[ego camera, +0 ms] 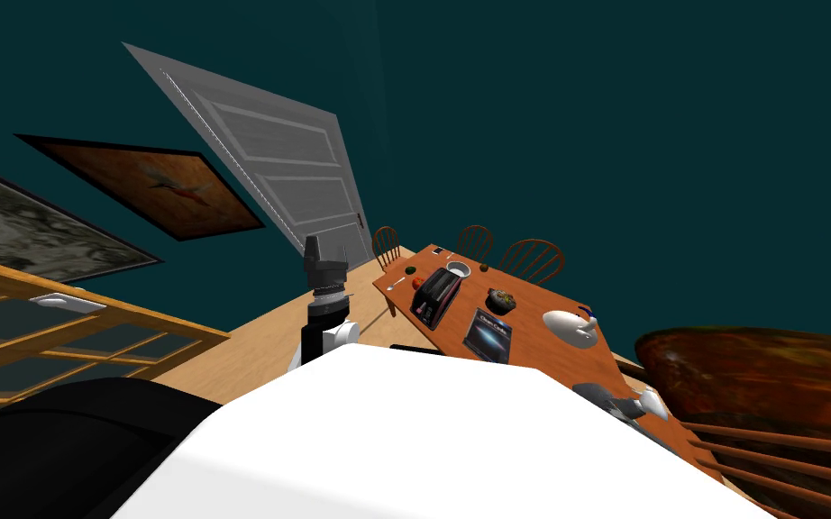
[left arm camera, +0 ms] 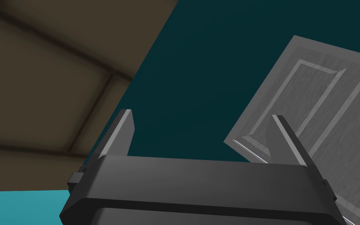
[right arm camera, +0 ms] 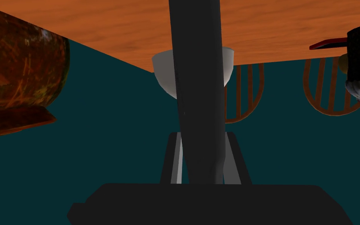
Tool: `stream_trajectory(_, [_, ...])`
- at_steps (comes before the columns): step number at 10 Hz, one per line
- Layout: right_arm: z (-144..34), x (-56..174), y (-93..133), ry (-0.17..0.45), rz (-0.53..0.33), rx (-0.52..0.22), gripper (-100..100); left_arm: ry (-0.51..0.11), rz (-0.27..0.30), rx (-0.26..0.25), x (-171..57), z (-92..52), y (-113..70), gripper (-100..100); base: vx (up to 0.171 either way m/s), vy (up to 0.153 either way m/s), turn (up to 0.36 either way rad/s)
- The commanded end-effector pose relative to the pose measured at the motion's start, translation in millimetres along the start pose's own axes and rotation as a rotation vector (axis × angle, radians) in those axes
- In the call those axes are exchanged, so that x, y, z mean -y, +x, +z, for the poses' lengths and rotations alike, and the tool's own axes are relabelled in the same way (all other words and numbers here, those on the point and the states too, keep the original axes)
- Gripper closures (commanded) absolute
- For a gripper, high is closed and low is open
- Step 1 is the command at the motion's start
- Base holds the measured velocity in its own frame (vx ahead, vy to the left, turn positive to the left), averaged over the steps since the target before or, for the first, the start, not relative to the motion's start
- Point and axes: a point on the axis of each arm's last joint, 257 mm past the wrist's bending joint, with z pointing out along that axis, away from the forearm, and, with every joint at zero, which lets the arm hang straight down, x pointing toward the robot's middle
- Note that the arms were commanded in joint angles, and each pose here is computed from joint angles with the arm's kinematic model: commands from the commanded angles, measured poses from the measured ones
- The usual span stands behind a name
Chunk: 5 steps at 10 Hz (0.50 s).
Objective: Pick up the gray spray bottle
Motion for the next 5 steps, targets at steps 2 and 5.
stream_trajectory(2, [0.2, -0.4, 0.0, -0.001, 0.0, 0.0, 100, 0.0, 0.0, 0.0, 0.0, 0.0, 0.0, 0, 0.0, 0.0, 0.0])
stream_trajectory(5, [18.2, -24.5, -3.6, -0.018, -0.004, 0.01, 100, 0.0, 0.0, 0.0, 0.0, 0.0, 0.0, 0, -0.033, -0.008, -0.01])
